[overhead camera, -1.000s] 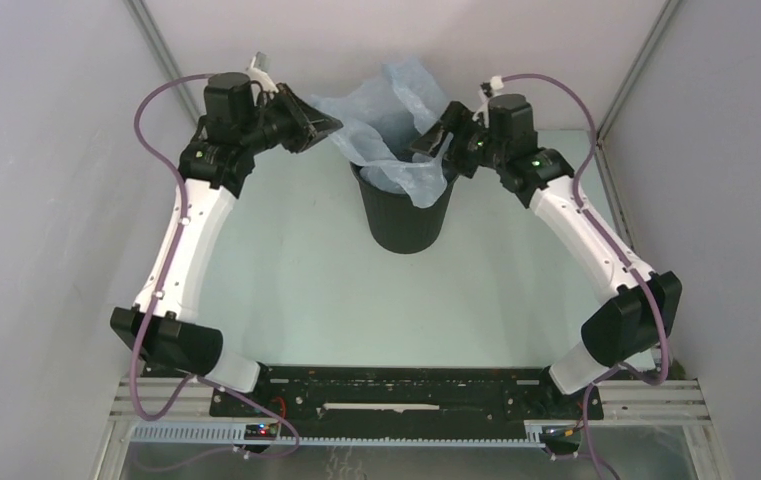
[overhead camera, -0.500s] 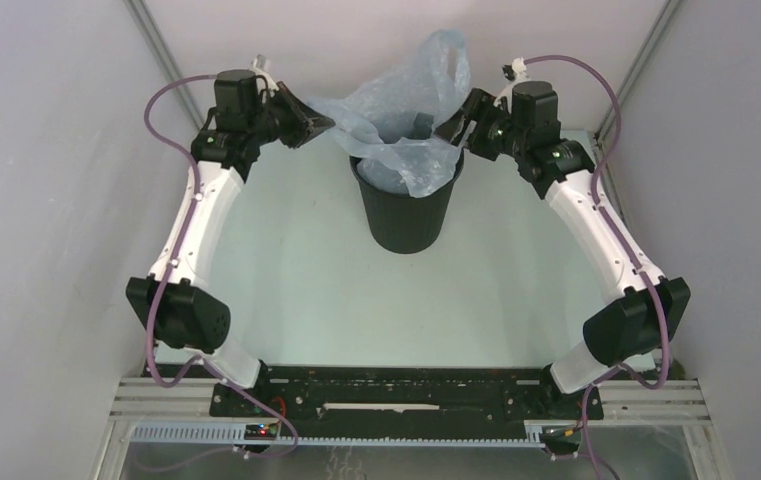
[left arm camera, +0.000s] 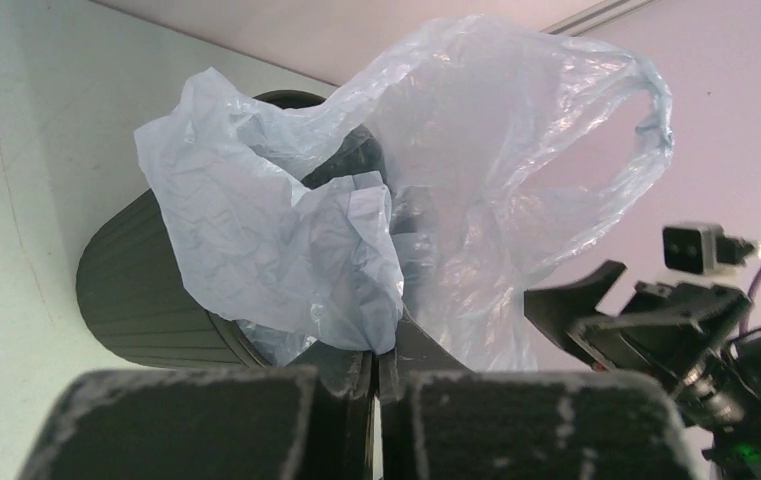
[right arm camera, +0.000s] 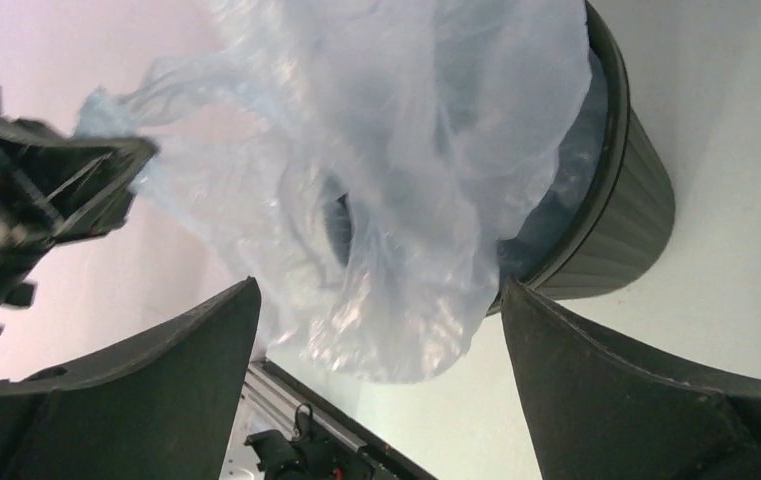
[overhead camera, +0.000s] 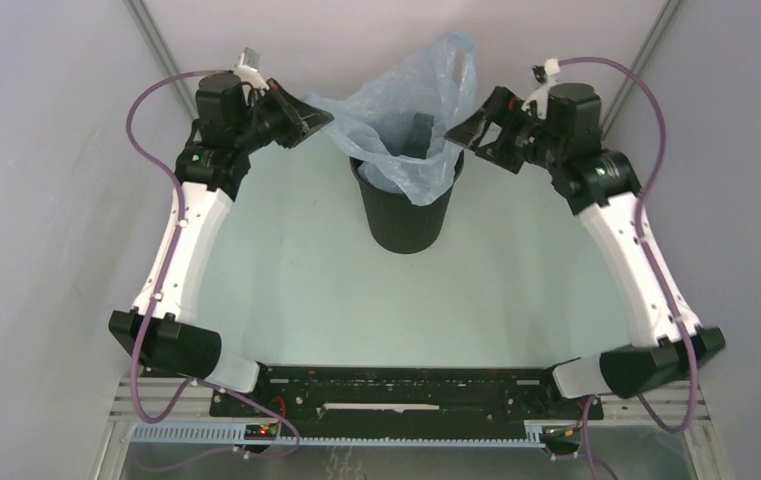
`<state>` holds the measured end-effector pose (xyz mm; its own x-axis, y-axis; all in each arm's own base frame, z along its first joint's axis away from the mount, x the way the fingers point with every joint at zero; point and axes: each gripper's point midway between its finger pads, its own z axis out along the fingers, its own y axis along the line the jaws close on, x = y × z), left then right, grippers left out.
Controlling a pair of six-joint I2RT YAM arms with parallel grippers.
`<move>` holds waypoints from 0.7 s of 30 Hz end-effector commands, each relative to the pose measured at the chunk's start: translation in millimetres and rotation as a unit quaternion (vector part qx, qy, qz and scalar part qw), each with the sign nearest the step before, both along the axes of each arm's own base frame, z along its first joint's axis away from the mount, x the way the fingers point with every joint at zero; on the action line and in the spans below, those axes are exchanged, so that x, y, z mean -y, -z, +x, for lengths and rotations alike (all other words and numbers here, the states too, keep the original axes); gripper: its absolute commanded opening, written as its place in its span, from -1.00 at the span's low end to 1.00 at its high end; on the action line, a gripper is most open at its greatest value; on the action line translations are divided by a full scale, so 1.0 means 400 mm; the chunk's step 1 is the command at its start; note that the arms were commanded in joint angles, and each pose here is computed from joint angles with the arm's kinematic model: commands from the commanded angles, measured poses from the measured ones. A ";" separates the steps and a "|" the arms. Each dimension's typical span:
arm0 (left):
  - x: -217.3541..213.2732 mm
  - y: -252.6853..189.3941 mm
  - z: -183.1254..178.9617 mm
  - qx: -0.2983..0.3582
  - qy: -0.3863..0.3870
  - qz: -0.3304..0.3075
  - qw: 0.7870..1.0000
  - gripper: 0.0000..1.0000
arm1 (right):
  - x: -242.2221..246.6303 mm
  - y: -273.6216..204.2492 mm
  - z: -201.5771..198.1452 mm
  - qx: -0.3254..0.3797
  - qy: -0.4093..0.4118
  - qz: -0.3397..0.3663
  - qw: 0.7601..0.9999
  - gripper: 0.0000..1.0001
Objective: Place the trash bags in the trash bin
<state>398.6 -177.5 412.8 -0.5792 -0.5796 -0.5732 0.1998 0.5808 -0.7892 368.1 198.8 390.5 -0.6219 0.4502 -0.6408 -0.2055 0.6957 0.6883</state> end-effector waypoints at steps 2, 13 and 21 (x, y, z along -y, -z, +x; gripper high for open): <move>0.010 -0.038 -0.018 0.026 0.010 -0.014 1.000 -0.99 | -0.007 -0.044 -0.151 0.058 -0.063 0.030 0.996 0.97; 0.023 -0.047 -0.018 0.016 0.020 -0.034 0.999 -0.99 | -0.159 0.075 -0.138 0.116 -0.062 -0.032 0.991 0.11; 0.027 -0.061 -0.029 0.018 0.025 -0.042 0.999 -0.99 | -0.182 0.132 0.002 0.139 -0.003 -0.063 0.988 -0.10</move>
